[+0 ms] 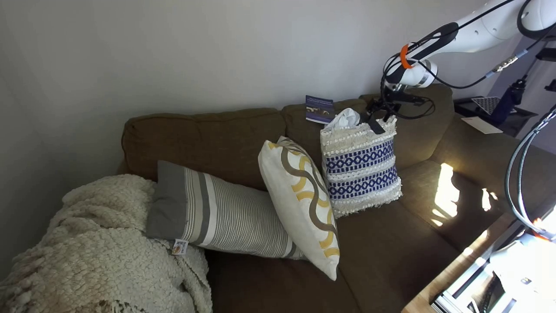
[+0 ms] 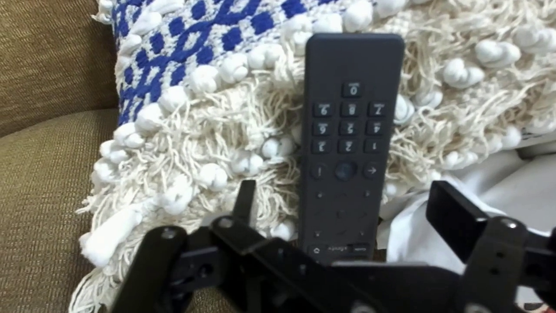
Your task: Put the black remote control on the seat of the sofa
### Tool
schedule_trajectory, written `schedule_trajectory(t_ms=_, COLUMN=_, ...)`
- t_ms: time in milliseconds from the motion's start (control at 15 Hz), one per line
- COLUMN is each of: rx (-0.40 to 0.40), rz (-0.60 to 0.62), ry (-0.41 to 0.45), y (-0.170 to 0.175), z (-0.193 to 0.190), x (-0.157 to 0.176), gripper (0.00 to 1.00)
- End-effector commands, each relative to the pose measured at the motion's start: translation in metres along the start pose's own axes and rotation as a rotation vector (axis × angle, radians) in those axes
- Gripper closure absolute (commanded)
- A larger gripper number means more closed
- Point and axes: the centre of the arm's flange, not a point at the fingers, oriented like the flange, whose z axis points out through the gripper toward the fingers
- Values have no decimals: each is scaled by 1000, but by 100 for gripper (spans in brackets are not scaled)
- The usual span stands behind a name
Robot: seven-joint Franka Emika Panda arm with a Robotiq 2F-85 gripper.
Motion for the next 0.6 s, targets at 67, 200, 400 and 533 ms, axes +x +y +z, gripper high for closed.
schedule_trajectory(t_ms=67, rx=39, rz=11, ry=24, y=5, z=23, x=-3, gripper=0)
schedule_trajectory(t_ms=200, rx=44, rz=16, ry=45, y=2, z=27, x=-2, gripper=22)
schedule_trajectory(t_ms=400, rx=43, rz=15, ry=69, y=-1, z=27, x=-1, gripper=44)
schedule_trajectory(t_ms=533, rx=37, rz=9, ry=76, y=-2, z=22, x=-2, gripper=58)
